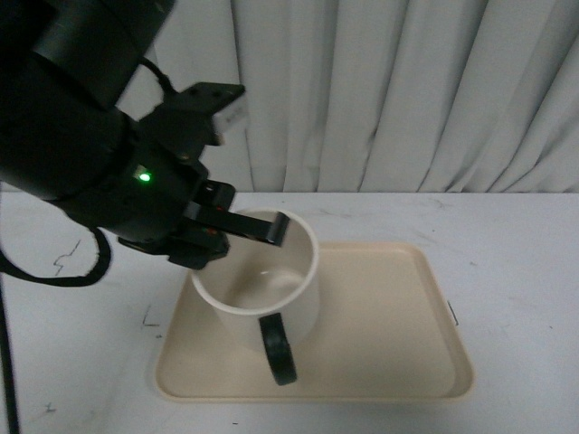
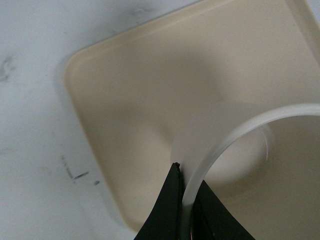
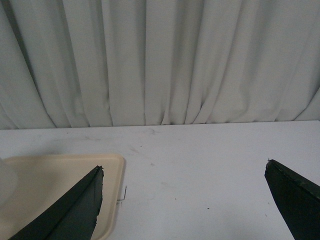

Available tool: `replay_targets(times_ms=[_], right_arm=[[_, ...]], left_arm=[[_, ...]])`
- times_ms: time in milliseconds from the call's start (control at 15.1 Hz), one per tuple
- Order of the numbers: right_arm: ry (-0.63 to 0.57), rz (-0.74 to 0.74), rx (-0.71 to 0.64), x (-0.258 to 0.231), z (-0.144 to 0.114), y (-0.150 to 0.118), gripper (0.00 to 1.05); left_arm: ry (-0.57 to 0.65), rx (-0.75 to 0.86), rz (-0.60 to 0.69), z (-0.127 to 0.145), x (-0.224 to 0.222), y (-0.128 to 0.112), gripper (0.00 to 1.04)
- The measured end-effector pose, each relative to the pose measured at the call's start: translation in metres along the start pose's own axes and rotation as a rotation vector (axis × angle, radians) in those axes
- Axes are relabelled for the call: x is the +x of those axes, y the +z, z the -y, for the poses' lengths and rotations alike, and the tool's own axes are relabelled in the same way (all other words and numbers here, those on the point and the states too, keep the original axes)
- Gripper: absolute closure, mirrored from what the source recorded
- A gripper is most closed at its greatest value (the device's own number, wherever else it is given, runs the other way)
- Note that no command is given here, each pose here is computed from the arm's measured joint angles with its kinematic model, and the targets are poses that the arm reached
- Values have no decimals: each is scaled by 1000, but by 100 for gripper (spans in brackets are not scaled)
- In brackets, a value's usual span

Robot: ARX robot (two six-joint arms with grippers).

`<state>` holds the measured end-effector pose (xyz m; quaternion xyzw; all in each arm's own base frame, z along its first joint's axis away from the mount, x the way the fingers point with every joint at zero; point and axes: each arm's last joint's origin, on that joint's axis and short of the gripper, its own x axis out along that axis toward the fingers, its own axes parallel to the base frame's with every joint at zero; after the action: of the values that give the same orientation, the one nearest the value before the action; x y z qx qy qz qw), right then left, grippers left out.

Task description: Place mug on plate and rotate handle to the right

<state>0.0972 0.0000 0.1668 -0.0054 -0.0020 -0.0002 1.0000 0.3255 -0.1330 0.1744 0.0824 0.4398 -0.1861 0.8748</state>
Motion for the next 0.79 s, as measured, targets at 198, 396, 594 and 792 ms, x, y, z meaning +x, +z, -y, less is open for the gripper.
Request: replay_targets(times_ms=[198,396,594,792], right_arm=[[0,0,0,0,0,0,6],[0,0,0,0,0,0,6],[0,0,0,0,0,0,6],[0,0,0,0,0,0,6]], left_arm=[[-20,46,-39,19,27,11,102],[4,76,-122,20,58,3,102],[16,68,-118,16,63,7,102],[6,69,-123,17,64,8,97]])
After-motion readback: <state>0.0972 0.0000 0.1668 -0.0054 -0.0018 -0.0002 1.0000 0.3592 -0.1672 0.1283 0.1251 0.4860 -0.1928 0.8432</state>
